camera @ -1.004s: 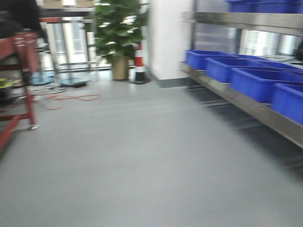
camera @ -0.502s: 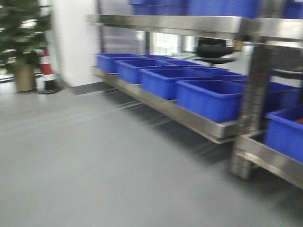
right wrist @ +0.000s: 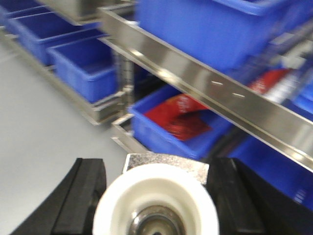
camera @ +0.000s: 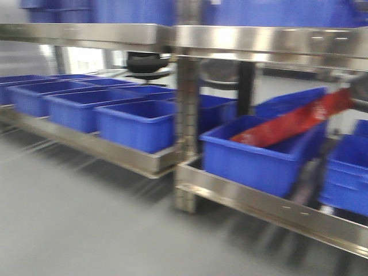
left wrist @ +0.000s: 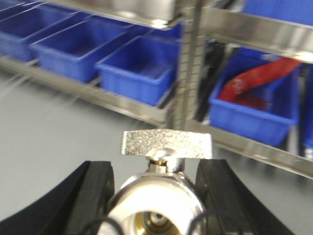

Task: Place valve from conveyor to right shelf box
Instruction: 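Drive the base up to the steel shelf of blue bins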

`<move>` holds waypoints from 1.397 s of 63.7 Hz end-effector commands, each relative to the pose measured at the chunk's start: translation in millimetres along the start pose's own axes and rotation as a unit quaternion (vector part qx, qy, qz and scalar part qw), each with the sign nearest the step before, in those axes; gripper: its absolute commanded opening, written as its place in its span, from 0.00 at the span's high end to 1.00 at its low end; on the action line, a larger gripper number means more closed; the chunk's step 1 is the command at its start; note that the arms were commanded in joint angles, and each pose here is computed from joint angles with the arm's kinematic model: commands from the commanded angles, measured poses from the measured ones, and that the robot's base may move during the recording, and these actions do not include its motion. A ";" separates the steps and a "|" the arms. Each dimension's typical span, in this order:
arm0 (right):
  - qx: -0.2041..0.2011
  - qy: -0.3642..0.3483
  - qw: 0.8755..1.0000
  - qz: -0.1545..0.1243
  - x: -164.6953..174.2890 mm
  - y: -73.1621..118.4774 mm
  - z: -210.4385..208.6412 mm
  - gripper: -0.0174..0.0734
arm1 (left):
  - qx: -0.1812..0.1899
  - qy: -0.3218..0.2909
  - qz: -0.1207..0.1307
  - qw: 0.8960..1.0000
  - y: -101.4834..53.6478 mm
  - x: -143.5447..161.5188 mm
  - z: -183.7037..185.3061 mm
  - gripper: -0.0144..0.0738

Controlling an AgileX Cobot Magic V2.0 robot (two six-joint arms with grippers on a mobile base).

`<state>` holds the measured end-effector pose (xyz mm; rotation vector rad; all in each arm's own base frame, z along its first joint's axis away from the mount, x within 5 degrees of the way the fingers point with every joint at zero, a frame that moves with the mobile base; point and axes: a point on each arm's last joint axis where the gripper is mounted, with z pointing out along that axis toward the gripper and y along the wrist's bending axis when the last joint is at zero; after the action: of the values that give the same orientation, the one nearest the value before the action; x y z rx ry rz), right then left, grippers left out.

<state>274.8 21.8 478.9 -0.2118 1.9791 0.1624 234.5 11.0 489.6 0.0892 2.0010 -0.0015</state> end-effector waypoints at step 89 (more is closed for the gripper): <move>0.012 -0.052 0.999 -0.006 -12.4 -0.7 -10.0 0.98 | 0.001 -0.033 -0.004 0.999 -1.6 -7.0 -6.4 0.96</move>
<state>274.9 21.2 478.8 -0.2143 1.9804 0.1510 234.5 10.5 489.7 0.0881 2.0001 -0.0103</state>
